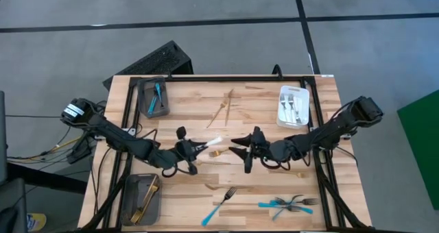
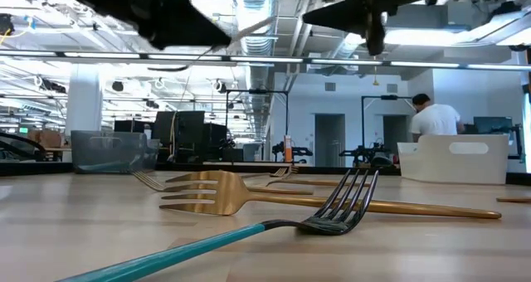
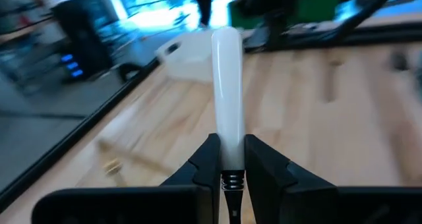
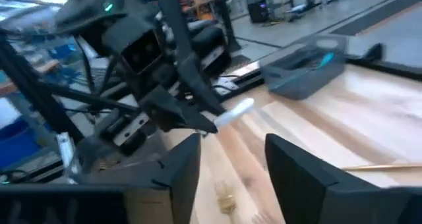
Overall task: Sort silverware by color (type)
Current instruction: Put the white fork into the white bin
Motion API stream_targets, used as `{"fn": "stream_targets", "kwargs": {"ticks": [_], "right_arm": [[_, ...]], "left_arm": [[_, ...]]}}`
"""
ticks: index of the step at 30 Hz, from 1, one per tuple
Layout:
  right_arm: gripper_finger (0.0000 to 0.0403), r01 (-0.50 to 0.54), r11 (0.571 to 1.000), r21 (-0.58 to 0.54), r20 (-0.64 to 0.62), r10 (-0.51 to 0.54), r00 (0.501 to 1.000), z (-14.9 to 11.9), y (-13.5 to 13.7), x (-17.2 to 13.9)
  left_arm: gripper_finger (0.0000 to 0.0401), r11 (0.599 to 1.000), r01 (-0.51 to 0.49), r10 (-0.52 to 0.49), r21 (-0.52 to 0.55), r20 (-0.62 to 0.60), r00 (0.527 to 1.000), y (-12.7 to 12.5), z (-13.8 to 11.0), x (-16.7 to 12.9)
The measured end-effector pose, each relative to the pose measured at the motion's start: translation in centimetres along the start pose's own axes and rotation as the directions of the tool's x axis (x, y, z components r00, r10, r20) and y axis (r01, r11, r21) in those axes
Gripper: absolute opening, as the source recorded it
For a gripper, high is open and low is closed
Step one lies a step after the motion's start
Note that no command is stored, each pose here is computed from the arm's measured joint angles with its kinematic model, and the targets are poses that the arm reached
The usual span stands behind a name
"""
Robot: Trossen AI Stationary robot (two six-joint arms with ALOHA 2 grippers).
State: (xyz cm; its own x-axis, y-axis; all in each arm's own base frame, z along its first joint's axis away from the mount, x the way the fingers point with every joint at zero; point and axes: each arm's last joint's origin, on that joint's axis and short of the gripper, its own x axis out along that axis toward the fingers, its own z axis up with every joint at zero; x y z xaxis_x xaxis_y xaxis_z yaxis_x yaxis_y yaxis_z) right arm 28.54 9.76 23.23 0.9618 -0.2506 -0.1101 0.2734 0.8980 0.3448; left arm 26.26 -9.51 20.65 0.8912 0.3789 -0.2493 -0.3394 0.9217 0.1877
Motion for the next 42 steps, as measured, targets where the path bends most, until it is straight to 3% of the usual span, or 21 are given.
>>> {"fn": "stream_targets", "kwargs": {"ticks": [4,8,16,21,27,30,32,36,42], "right_arm": [[0.0220,-0.062,0.998,0.021,0.015,0.062,0.998,-0.9,0.1,1.7],[0.0224,-0.070,0.997,-0.014,0.022,0.071,0.997,-2.2,0.3,3.6],[0.0204,-0.014,1.000,0.009,0.150,0.013,0.989,-1.8,0.9,5.9],[0.0153,0.009,1.000,0.009,0.175,-0.011,0.985,-1.1,0.9,6.4],[0.0034,0.034,0.999,-0.017,0.149,-0.031,0.988,-1.1,0.4,6.7],[0.0032,0.051,0.996,-0.077,0.125,-0.041,0.991,-1.4,0.4,6.8],[0.0032,0.121,0.985,-0.126,0.097,-0.109,0.989,-1.6,0.0,6.6],[0.0032,0.300,0.924,-0.238,0.070,-0.292,0.954,-1.0,-0.3,5.3],[0.0032,0.562,0.701,-0.439,0.142,-0.564,0.814,0.7,-0.5,1.0]], "left_arm": [[0.0037,0.997,0.082,-0.082,0.009,0.059,0.995,0.2,0.8,0.4],[0.0037,0.997,0.068,-0.070,0.033,0.083,0.994,0.6,1.2,0.7],[0.0038,0.996,0.038,-0.045,0.084,0.081,0.996,0.8,1.2,0.9],[0.0038,0.993,0.042,-0.049,0.107,0.064,0.997,0.8,1.0,0.9],[0.0038,0.994,0.027,-0.032,0.106,0.048,0.998,0.9,0.8,0.9],[0.0040,0.996,0.007,-0.010,0.091,0.034,0.999,0.9,0.6,0.9],[0.0045,0.997,-0.009,0.008,0.080,0.019,1.000,1.0,0.5,0.9],[0.0059,0.997,-0.028,0.031,0.076,-0.039,0.999,1.1,-0.3,0.9],[0.0074,0.991,-0.121,0.129,0.064,-0.159,0.979,1.6,-1.9,0.7]]}}
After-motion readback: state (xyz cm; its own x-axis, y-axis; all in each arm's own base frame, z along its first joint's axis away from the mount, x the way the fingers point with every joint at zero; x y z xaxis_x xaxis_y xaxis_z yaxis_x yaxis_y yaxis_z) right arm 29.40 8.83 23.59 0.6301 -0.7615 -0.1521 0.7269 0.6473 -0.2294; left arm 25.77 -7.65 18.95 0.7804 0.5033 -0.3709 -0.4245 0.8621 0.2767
